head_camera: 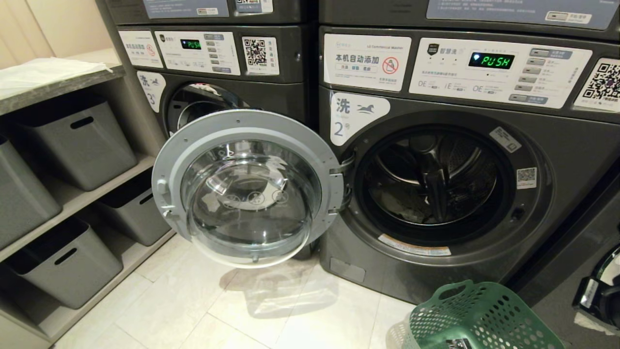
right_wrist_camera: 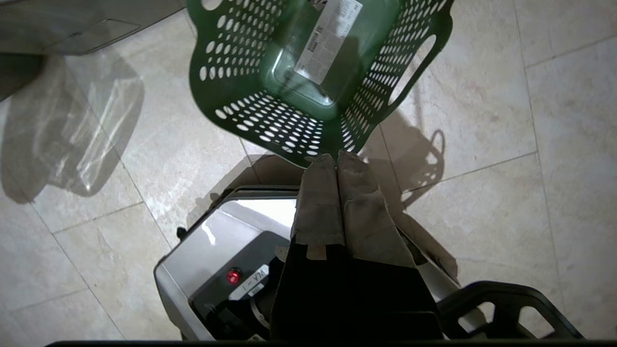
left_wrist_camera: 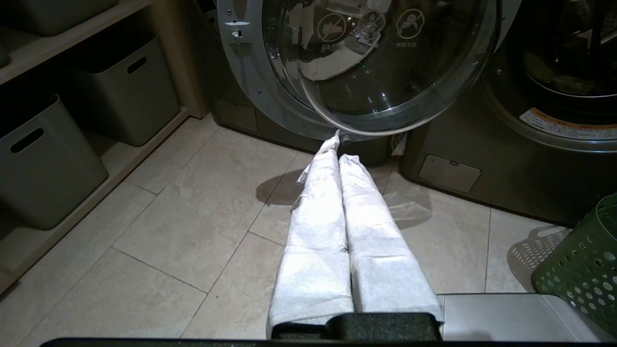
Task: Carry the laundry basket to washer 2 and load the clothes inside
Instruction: Close the washing machine door with the left hand
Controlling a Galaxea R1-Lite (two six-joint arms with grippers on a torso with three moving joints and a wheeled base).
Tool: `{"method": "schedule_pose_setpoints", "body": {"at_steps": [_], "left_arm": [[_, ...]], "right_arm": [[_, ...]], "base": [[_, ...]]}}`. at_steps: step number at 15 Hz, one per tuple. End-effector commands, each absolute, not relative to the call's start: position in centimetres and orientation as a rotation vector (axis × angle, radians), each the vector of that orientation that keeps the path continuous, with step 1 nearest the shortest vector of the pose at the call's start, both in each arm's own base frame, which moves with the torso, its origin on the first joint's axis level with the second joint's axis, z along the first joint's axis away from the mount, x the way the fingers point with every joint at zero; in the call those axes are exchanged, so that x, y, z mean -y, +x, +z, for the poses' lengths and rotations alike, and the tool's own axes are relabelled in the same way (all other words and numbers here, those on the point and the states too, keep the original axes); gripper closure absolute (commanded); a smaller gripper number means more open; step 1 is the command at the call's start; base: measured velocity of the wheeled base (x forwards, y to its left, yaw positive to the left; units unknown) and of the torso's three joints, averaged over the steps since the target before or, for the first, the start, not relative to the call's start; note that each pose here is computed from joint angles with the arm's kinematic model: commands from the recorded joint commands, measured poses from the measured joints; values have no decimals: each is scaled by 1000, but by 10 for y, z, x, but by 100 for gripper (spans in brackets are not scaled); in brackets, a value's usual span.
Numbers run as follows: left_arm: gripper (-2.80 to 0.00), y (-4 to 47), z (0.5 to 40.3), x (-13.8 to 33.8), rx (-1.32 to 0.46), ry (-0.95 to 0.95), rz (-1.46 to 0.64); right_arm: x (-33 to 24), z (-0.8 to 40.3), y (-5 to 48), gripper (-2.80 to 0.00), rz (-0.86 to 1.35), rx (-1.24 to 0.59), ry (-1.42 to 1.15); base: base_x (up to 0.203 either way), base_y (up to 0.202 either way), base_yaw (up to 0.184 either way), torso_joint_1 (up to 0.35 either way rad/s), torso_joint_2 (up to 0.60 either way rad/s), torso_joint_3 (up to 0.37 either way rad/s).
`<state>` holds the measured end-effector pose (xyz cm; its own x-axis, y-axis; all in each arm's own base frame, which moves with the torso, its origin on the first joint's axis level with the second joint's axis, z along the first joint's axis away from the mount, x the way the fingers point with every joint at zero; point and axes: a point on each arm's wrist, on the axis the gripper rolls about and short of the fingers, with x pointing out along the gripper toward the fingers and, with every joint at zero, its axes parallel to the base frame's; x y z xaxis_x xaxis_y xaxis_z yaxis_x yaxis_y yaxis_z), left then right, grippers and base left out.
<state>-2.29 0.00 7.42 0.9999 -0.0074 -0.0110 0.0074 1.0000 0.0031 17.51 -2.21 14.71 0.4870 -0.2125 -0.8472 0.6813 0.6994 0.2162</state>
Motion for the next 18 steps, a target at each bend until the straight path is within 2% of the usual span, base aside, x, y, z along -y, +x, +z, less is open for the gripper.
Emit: {"method": "schedule_pose_setpoints", "body": {"at_steps": [1, 4, 6, 7, 15, 18], "left_arm": [[0, -23, 74, 0, -11, 3, -6], [0, -23, 74, 0, -12, 3, -6], [0, -23, 74, 0, -12, 3, -6], [0, -23, 74, 0, -12, 3, -6], [0, -23, 74, 0, -12, 3, -6], [0, -23, 74, 0, -11, 3, -7]], "right_arm": [[36, 109, 199, 0, -680, -1035, 613], [86, 69, 209, 0, -824, -1117, 773], [111, 44, 210, 0, -846, -1176, 823], [121, 31, 212, -280, -851, -1191, 839], [169, -55, 229, -280, -722, -1293, 972], [178, -77, 224, -280, -742, -1319, 1008]], "base": [[0, 0, 0, 0, 0, 0], [0, 0, 0, 0, 0, 0], [0, 0, 0, 0, 0, 0], [0, 0, 0, 0, 0, 0], [0, 0, 0, 0, 0, 0], [0, 0, 0, 0, 0, 0]]}}
